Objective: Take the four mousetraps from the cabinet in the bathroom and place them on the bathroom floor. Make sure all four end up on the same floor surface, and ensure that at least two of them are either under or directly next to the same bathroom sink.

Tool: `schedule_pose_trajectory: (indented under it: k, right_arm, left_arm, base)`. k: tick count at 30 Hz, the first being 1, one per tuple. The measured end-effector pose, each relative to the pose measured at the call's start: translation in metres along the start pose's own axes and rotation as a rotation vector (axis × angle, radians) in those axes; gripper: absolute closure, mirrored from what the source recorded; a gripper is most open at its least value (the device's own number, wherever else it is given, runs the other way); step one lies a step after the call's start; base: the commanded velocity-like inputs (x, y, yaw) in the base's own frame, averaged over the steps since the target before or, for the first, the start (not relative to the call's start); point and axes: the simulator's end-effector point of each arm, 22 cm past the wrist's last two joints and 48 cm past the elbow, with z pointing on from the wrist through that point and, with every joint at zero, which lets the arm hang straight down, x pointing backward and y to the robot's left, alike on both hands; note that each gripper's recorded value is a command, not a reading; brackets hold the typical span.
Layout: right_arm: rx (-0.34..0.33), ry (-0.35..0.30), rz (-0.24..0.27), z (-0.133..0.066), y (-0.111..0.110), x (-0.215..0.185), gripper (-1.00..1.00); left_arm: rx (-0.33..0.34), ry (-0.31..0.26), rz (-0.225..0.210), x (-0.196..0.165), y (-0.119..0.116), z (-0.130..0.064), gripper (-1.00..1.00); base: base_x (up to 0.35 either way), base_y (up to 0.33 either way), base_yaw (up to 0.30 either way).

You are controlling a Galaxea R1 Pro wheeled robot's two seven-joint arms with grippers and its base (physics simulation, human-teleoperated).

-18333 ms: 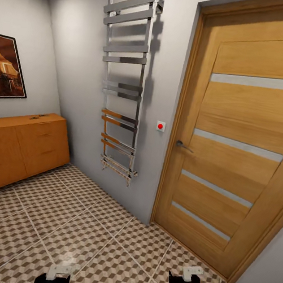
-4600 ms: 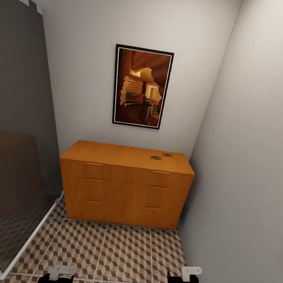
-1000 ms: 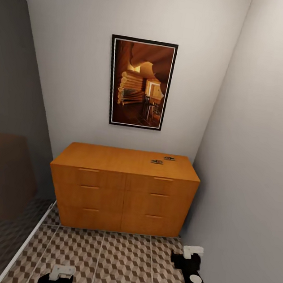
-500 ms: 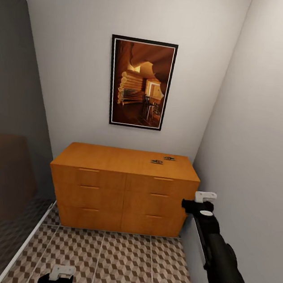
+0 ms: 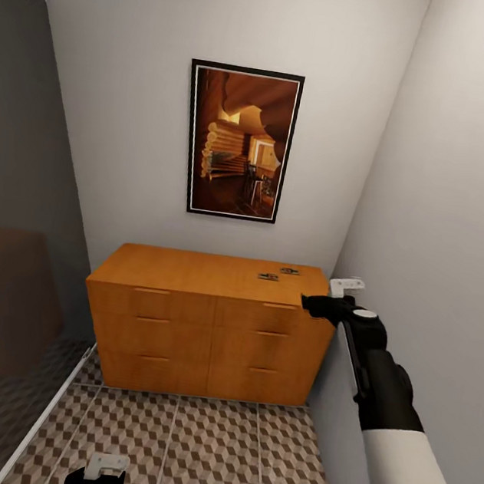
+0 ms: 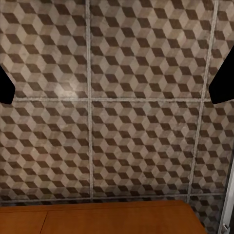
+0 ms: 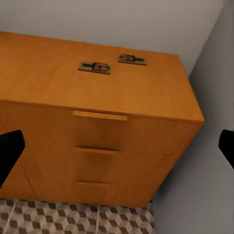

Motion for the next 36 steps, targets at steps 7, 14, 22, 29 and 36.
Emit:
schedule_pose_trajectory:
  k: [7, 14, 22, 29, 36]
  right_arm:
    - [-0.079, -0.064, -0.029, -0.004, 0.012, -0.046, -1.00]
    - [-0.308, -0.069, -0.128, -0.016, 0.051, -0.056, -1.00]
    - [-0.512, -0.102, -0.304, -0.034, 0.091, -0.051, -1.00]
    - [-0.670, -0.098, -0.519, -0.053, 0.115, -0.031, -1.00]
    - [-0.821, -0.072, -0.649, -0.074, 0.131, -0.007, -1.00]
  left_arm:
    - [0.000, 0.000, 0.000, 0.000, 0.000, 0.000, -1.00]
    - [-0.006, 0.000, 0.001, 0.000, 0.004, 0.000, -1.00]
    - [-0.005, -0.001, 0.010, 0.000, 0.005, 0.000, -1.00]
    - [-0.023, -0.001, 0.019, 0.000, 0.020, 0.001, -1.00]
    - [-0.038, 0.000, 0.025, 0.000, 0.033, 0.002, -1.00]
  base:
    - [0.000, 0.000, 0.000]
    - [0.000, 0.000, 0.000]
    - [0.000, 0.000, 0.000]
    - [0.000, 0.000, 0.000]
    - [0.000, 0.000, 0.000]
